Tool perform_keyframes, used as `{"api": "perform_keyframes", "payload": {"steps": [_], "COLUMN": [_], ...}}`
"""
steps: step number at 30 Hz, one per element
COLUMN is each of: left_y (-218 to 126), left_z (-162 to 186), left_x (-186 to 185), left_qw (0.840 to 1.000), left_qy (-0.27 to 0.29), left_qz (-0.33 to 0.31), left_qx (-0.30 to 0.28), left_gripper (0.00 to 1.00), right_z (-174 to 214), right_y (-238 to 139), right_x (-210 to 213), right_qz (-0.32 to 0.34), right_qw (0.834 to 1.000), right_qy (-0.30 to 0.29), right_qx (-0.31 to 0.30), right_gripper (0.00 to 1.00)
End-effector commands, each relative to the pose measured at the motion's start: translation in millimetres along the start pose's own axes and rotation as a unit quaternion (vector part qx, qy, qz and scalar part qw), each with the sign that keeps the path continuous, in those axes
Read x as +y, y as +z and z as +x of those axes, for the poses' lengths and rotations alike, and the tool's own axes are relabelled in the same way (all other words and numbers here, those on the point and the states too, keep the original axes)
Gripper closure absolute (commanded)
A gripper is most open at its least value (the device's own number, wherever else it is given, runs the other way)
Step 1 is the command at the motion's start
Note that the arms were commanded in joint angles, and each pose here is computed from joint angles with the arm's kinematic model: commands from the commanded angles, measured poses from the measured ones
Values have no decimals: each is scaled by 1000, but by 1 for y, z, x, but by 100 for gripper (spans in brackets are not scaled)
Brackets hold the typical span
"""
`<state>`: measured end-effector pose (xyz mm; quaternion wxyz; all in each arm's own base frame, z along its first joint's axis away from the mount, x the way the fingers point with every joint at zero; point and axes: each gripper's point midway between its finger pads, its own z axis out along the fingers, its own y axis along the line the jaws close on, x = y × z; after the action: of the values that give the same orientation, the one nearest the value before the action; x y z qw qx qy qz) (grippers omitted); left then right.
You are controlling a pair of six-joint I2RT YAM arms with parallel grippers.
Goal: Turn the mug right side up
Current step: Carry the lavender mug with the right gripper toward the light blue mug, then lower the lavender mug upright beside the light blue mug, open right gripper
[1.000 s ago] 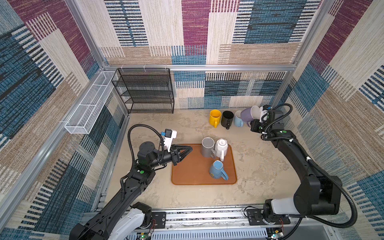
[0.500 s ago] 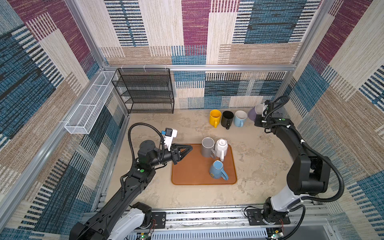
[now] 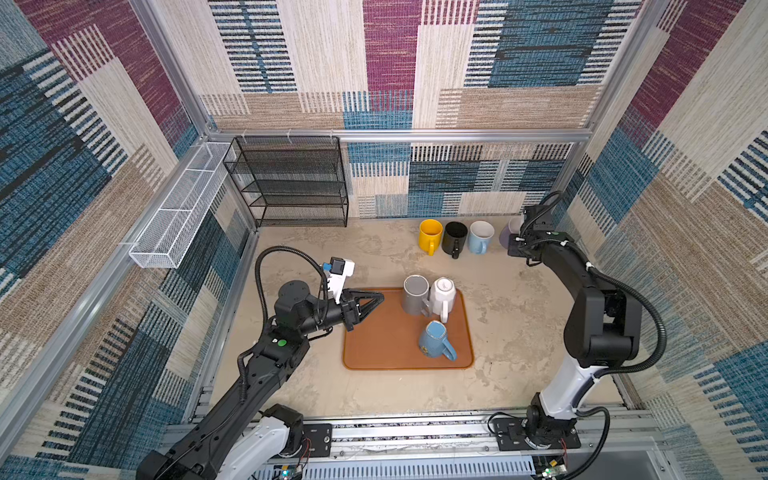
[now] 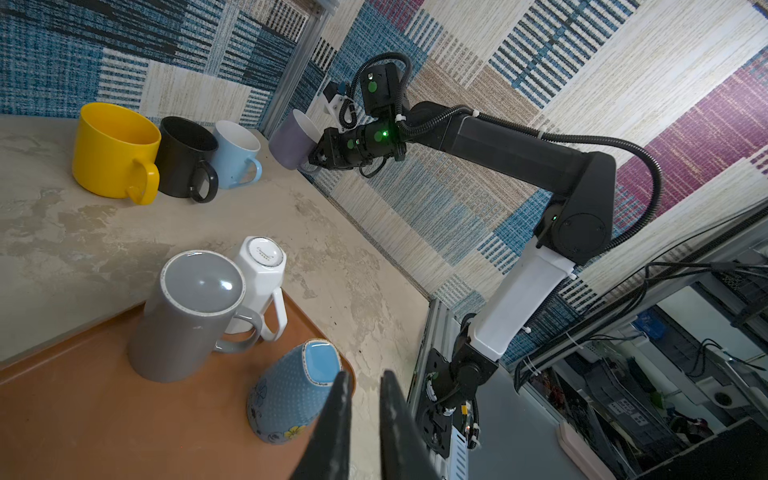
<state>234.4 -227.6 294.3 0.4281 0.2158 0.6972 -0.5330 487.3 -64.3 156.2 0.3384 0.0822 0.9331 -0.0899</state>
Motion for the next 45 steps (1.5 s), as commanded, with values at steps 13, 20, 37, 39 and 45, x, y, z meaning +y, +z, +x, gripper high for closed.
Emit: {"api": "perform_keyframes", "payload": {"steps": [13, 20, 37, 39, 45], "left_y": [-4, -5, -8, -8, -9], "left_z": [3, 5, 7, 7, 7], "left_x": [1, 1, 1, 1, 1], "left_qw": [1000, 1000, 999, 999, 999], "left_qy": [26, 27, 32, 33, 33], "left_qz": [-11, -13, -19, -18, -20], "left_qx": [2, 0, -1, -1, -1], "left_gripper": [85, 85, 85, 86, 86], "right_z": [-15, -17, -27, -27, -26], "right_y": [35, 47, 76, 78, 85], "right_x": [2, 4, 6, 6, 7], "right_qz": [8, 10, 18, 18, 16], "right_qw": [999, 999, 998, 998, 997], "right_qy": [-22, -34, -66, -68, -69], "right_qx": [-29, -25, -7, -6, 0], "right_gripper": [100, 100, 100, 100, 100]}}
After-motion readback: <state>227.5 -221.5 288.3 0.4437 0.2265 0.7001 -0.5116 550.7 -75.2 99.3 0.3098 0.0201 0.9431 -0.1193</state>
